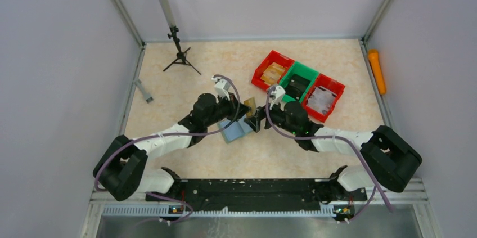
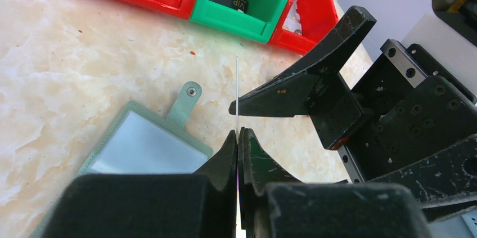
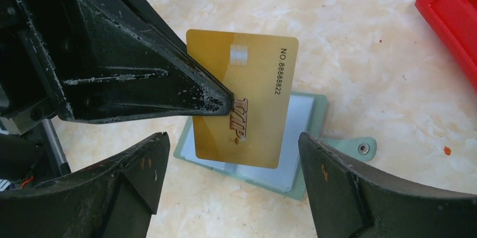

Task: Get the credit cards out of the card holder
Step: Place the credit card in the storage box.

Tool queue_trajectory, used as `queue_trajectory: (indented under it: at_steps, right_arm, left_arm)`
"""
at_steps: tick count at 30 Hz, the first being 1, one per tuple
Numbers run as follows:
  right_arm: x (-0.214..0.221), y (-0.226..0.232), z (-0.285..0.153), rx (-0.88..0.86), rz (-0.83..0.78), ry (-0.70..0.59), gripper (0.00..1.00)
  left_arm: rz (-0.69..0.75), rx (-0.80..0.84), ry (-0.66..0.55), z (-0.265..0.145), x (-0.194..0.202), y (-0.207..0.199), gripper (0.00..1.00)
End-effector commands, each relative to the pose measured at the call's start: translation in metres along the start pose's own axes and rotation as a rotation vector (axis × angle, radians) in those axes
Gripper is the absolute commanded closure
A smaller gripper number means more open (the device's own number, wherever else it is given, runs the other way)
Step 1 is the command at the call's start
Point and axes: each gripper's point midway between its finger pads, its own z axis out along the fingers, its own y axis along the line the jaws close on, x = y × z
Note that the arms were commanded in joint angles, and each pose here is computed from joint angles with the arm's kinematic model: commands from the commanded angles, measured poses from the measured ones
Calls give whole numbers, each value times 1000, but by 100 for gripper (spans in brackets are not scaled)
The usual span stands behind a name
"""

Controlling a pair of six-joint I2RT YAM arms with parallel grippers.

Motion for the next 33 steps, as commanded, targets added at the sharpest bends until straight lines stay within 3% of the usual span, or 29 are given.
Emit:
queue_trajectory:
  at_steps: [1, 9, 16, 19, 23, 28, 33]
  right_arm:
    - [-29, 7, 2, 26, -48, -94, 17]
    - [-29, 6, 5, 32, -42, -99, 35]
    - [-27, 4, 5, 44, -50, -94, 45]
    - [-24, 6, 6, 27, -80, -66, 45]
    - [-17, 4, 10, 34, -96, -11, 45]
    - [-13, 0, 10, 51, -113, 6, 47]
    - [-10, -8, 12, 77, -147, 23, 46]
  left_arm:
    - [38, 21, -72, 7, -25, -16, 100]
    - [53, 52, -67, 9, -20, -25, 100]
    - [54, 69, -50, 11, -16, -28, 96]
    - [62, 70, -51, 11, -16, -28, 81]
    - [78, 44, -68, 8, -19, -24, 67]
    - [79, -62, -118, -1, -31, -8, 28]
    - [102, -275, -168, -27, -48, 26, 14]
